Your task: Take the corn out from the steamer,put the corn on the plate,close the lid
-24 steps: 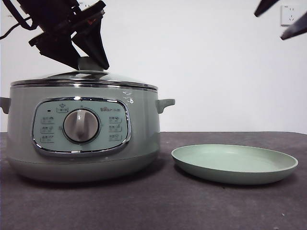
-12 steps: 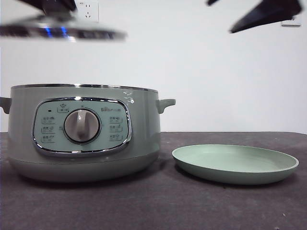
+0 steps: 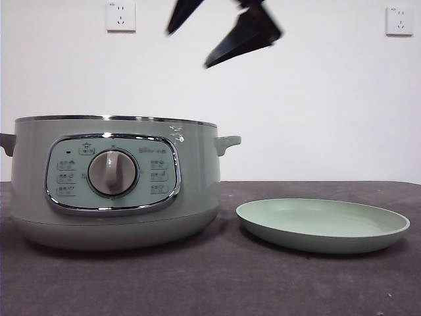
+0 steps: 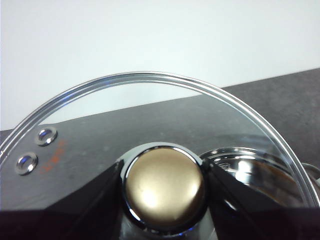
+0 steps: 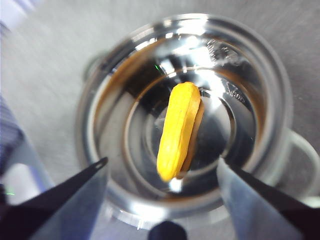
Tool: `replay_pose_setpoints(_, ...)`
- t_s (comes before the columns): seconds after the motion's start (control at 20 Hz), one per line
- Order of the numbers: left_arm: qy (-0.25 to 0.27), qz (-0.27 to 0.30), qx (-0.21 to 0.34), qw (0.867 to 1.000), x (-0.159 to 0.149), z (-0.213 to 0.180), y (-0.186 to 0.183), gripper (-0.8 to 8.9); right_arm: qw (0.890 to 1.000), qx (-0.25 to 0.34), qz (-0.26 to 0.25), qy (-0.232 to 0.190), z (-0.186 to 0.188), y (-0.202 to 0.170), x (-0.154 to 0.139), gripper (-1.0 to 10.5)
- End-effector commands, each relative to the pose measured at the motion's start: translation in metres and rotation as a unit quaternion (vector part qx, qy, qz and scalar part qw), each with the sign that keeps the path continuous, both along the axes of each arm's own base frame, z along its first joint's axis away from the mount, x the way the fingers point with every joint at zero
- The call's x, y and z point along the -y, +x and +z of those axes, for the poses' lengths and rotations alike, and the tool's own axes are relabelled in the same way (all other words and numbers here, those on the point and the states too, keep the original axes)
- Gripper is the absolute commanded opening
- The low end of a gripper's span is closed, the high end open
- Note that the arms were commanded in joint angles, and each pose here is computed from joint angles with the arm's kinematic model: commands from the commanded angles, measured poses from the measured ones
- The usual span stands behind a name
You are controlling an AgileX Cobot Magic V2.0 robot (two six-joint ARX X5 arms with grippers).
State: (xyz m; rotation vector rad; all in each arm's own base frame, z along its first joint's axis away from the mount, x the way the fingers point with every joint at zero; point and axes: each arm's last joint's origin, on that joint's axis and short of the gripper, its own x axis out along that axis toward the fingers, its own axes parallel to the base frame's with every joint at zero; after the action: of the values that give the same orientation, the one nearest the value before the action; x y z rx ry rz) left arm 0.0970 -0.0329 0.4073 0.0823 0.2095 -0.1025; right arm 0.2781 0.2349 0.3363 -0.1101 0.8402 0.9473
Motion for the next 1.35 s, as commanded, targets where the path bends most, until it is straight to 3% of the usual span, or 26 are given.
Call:
replay_pose_setpoints(0.05,-0.014,0.018,0.042,0.999,-0.012,0.009,-0.025,-0.08,0.999,0.009,0.018,-0.045,-0.011,0.017,-0.034,4.2)
replay_pose_setpoints(0.35,-0.006,0.03,0.025,0.999,-0.021,0.002,-0.043,-0.08,0.993,0.008,0.037,-0.116,-0.063,0.037,-0.094,4.1)
replay_pose_setpoints(0.5,-0.006,0.029,0.019,0.999,-0.021,0.001,-0.043,-0.08,0.986,0.018,0.039,-0.158,-0.093,0.041,-0.108,4.1)
replay_pose_setpoints(0.7,-0.007,0.028,0.019,0.999,-0.02,0.001,-0.043,-0.08,0.983,-0.003,0.045,-0.179,-0.121,0.044,-0.115,4.0)
replay_pose_setpoints(0.75,-0.007,0.028,0.018,0.999,-0.02,0.001,-0.043,-0.08,0.982,-0.006,0.045,-0.182,-0.125,0.045,-0.116,3.6)
replay_pose_setpoints(0.85,-0.007,0.028,0.018,0.999,-0.02,0.001,-0.043,-0.08,0.981,-0.011,0.046,-0.187,-0.129,0.045,-0.116,1.3)
replay_pose_setpoints(0.9,-0.007,0.028,0.018,0.999,-0.02,0.001,-0.043,-0.08,0.981,-0.01,0.049,-0.187,-0.129,0.043,-0.118,0.0)
replay_pose_setpoints(0.95,-0.007,0.028,0.018,0.999,-0.02,0.001,-0.043,-0.08,0.981,-0.007,0.053,-0.185,-0.128,0.04,-0.121,-0.1)
replay_pose_setpoints(1.2,0.0,0.028,0.005,1.0,-0.015,0.0,-0.031,-0.08,0.986,0.019,0.046,-0.162,-0.061,0.02,-0.099,-0.1)
replay_pose_setpoints(1.35,0.009,0.025,-0.016,1.0,-0.006,-0.002,-0.011,-0.08,0.986,0.016,0.027,-0.162,-0.015,0.008,-0.062,-0.1)
